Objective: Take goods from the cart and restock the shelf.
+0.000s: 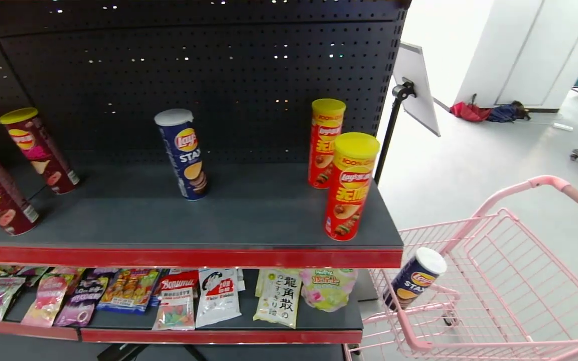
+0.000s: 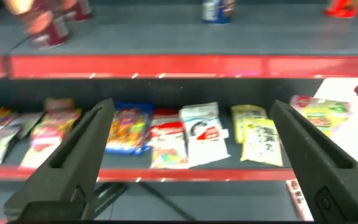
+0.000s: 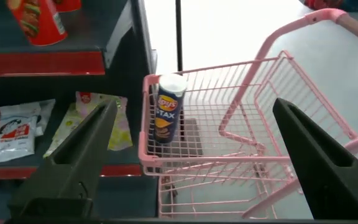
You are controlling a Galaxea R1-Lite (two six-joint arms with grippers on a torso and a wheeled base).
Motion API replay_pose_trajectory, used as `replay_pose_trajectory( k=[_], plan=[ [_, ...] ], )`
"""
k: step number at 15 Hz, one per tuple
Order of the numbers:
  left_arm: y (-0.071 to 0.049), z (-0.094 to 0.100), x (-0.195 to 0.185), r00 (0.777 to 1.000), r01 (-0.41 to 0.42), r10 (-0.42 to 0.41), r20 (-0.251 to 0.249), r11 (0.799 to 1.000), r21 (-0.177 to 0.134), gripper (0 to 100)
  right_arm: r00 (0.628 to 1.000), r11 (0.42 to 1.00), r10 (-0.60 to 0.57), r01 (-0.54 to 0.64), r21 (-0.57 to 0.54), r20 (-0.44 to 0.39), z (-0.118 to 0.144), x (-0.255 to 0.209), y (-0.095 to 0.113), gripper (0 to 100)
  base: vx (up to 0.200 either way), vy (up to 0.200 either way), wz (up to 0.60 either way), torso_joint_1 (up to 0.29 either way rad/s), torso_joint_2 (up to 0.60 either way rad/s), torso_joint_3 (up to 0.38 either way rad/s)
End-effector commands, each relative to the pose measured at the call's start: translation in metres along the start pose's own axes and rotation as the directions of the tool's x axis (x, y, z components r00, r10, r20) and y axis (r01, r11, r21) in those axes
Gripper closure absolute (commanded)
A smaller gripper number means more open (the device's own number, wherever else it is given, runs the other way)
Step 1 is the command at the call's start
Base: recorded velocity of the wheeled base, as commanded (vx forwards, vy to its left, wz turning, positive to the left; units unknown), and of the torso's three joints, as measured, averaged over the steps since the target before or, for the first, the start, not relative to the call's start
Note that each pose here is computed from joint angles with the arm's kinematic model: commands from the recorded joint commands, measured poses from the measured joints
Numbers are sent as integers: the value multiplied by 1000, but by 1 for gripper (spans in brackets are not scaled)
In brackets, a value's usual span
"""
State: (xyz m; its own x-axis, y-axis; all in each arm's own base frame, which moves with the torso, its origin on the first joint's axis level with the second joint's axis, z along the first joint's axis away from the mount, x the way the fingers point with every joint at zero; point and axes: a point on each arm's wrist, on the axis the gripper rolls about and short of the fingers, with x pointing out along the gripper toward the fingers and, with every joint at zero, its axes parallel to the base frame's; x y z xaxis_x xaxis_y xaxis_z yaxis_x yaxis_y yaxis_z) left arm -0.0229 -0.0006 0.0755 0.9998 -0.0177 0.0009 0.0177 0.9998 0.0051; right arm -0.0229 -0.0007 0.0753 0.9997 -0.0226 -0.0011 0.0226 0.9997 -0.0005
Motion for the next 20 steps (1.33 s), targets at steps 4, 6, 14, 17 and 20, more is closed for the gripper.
replay_pose_trajectory(
  k=[4,6,14,17,20],
  plan=[
    [0,0,0,1000,1,-1,-1,1000,-1,0,1000,1000,1,-1,-1,-2,0,0,0,0,0,0,-600,6,2,1],
    [0,0,0,1000,-2,2,-1,1000,-1,0,1000,1000,0,0,0,-2,0,0,0,0,0,0,-600,-2,5,2],
    [0,0,0,1000,-1,1,-1,1000,-1,0,1000,1000,0,0,-1,-2,0,0,0,0,0,0,-75,0,0,1],
    [0,0,0,1000,1,-1,-1,1000,-1,0,1000,1000,-2,2,-3,-2,0,0,0,0,0,0,0,0,0,0],
    [0,0,0,1000,1,-1,-1,1000,-1,0,1000,1000,-2,2,0,-2,0,0,0,0,0,0,0,-106,233,137]
  ],
)
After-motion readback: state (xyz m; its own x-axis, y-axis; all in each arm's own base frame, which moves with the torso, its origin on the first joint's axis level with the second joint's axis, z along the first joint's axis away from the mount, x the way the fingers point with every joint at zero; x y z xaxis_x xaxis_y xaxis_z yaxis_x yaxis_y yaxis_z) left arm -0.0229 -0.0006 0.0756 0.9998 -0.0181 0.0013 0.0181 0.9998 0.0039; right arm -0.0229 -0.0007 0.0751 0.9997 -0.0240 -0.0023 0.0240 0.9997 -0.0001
